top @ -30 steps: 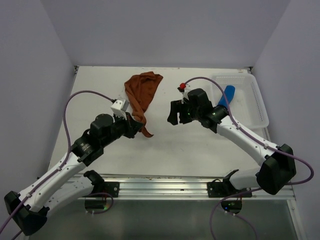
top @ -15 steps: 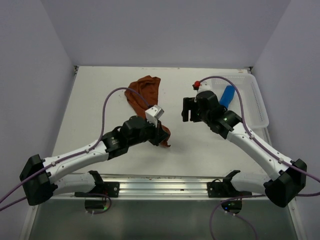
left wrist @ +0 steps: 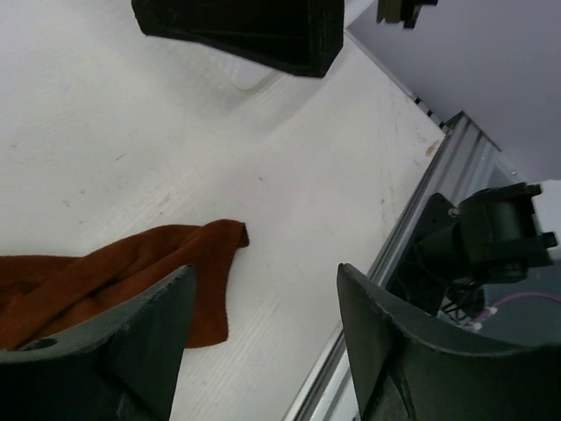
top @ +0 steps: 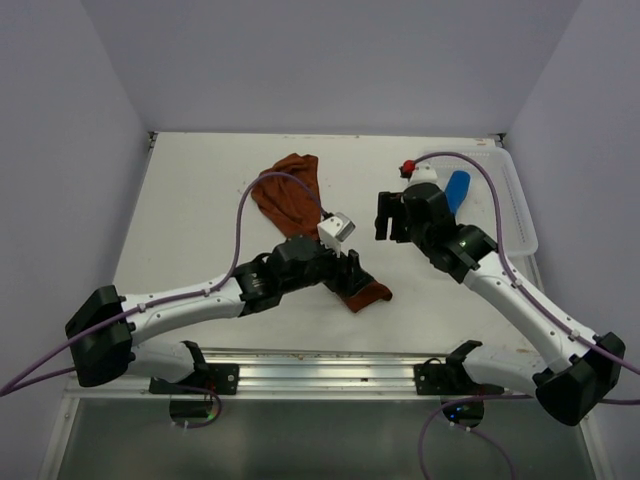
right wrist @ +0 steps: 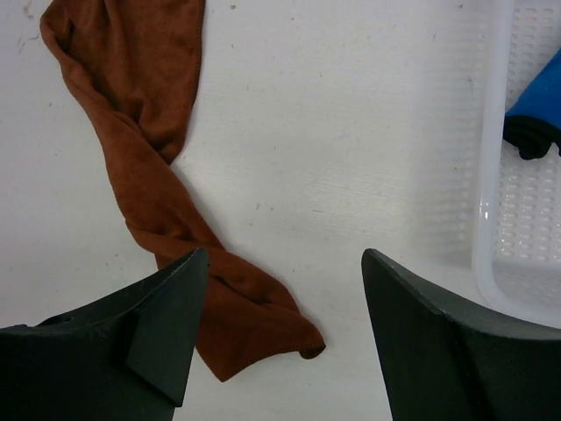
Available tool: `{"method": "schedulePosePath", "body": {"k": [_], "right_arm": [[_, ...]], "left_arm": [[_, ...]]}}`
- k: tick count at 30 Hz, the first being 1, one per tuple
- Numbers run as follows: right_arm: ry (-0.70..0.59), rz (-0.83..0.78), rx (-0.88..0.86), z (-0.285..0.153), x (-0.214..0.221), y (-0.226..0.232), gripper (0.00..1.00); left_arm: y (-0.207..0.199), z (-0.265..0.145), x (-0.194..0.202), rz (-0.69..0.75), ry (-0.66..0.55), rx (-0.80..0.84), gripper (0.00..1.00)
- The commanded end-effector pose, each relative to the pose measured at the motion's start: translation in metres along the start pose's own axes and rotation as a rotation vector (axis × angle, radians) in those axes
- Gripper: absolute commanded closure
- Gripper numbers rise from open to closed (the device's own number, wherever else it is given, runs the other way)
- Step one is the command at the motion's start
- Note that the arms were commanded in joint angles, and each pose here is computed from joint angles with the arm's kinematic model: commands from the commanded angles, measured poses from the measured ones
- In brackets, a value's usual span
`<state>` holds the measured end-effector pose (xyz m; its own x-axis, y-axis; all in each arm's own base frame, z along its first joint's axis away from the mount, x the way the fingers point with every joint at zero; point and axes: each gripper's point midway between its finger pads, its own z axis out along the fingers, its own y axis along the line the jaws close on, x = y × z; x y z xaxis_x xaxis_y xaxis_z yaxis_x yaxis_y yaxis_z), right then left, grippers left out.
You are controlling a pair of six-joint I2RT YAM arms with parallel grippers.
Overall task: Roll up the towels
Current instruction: Move the towel to the center of the board, then flatten the towel
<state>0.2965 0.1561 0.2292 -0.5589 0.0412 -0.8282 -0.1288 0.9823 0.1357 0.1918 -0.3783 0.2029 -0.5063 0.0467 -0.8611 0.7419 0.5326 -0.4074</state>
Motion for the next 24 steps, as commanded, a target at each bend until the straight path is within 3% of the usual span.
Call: {"method": "schedulePosePath", "body": {"k": [1, 7, 16, 24], "right_arm": [[-0.040, 0.015, -0.016, 0.008, -0.011, 0.006, 0.25], [0.005, -0.006, 0.004, 0.024, 0.005, 0.005, 0.25], [0.024, -0.009, 0.008, 0.032, 0.023, 0.002, 0.31], [0.075, 0.006, 0.034, 0.041, 0.040, -0.003, 0.32]], "left_arm": [[0.013, -0.001, -0.002, -0.002, -0.059, -0.053, 0.29], [0.044, -0.011, 0.007, -0.008, -0.116, -0.176, 0.20], [0.096, -0.023, 0.005, -0.109, -0.152, -0.271, 0.21], [0.160, -0.045, 0.001, -0.230, -0.171, -0.504, 0.19]]}}
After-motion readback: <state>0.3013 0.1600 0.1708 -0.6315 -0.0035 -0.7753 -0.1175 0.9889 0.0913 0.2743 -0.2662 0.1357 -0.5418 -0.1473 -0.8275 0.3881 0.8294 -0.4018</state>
